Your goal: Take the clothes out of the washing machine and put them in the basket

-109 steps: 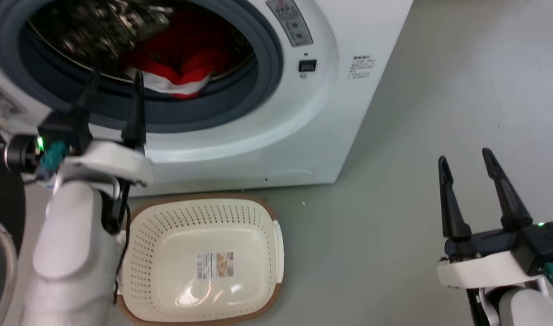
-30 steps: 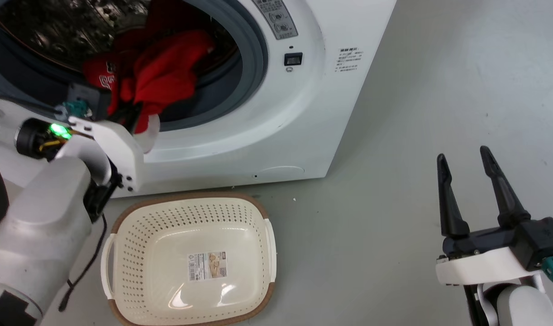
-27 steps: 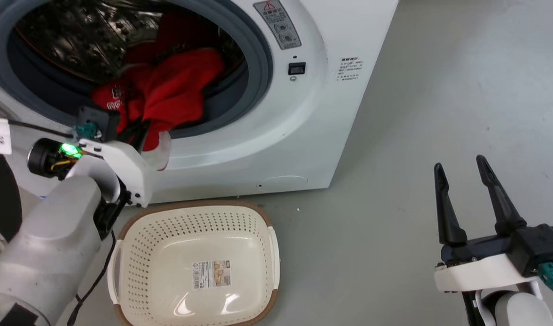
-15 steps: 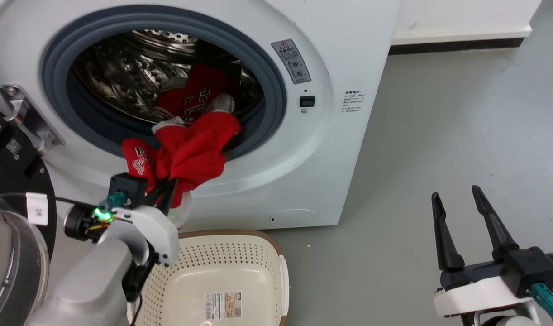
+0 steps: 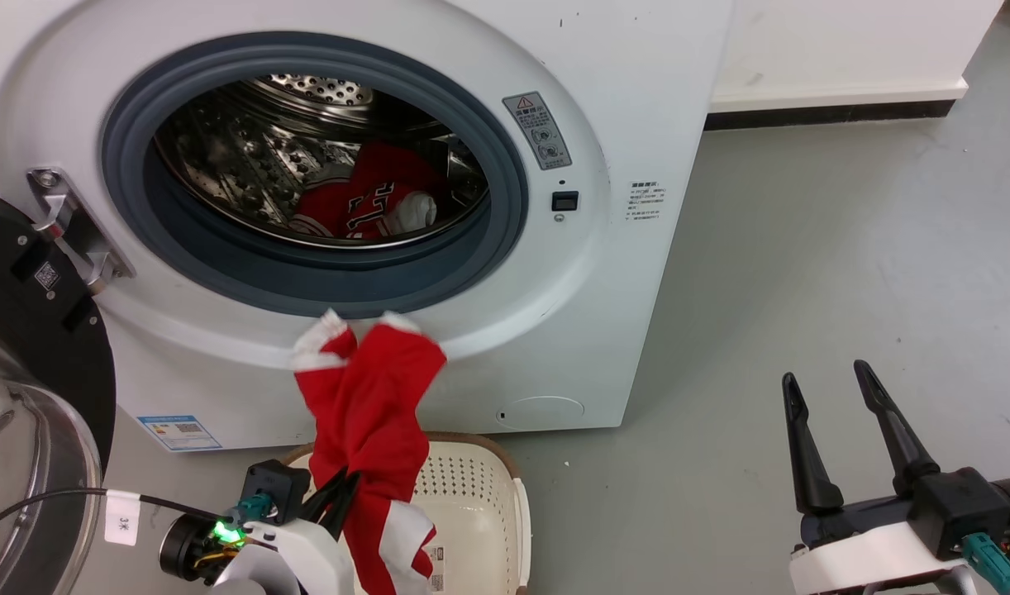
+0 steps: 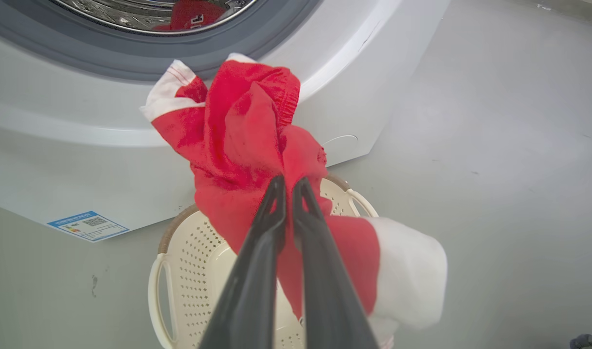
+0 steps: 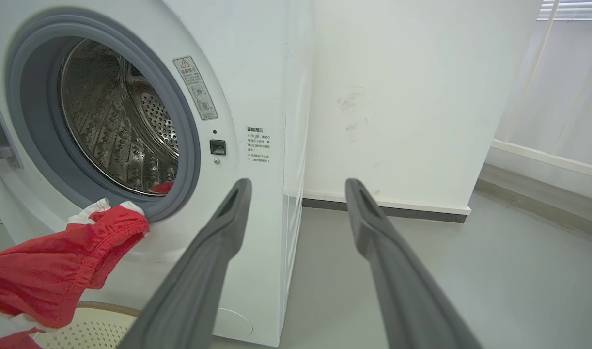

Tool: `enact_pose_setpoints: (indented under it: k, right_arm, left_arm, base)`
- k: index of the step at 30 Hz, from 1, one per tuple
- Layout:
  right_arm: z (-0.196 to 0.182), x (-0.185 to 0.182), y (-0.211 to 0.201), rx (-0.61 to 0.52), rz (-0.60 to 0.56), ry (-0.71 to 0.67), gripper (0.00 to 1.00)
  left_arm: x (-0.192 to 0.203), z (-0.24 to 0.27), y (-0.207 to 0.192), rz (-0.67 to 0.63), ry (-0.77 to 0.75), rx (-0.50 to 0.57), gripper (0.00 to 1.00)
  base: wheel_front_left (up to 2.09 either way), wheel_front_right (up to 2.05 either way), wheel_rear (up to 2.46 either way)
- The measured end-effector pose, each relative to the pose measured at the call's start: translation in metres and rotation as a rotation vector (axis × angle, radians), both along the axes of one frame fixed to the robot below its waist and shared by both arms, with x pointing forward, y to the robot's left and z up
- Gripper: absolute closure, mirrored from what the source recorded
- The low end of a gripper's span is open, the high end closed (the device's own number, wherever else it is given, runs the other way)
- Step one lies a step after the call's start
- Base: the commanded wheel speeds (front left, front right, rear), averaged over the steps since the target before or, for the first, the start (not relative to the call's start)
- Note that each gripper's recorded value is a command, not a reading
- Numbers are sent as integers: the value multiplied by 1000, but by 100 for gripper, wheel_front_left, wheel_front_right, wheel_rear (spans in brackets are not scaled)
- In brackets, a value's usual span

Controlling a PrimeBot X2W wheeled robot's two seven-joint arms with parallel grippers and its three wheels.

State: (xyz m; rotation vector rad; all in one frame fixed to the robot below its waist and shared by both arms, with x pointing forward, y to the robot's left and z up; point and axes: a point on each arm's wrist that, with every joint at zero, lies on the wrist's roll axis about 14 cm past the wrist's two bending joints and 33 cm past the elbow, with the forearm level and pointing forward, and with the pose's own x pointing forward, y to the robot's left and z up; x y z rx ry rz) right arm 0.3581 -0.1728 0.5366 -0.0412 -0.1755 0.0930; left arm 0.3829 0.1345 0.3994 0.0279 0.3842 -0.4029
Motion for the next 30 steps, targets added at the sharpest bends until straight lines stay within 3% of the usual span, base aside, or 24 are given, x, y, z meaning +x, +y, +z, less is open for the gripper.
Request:
enact_pose_setpoints:
  k: [17, 30]
  right_arm:
    - [-17, 47, -14, -9, -35, 38, 0]
    - [-72, 102, -32, -17, -76, 135, 0]
  left_arm:
    - [23, -80, -4, 20, 219, 8, 100]
    - [40, -189, -8, 10, 507, 76, 100]
  base:
    - [0, 0, 0]
    - [0, 0, 0]
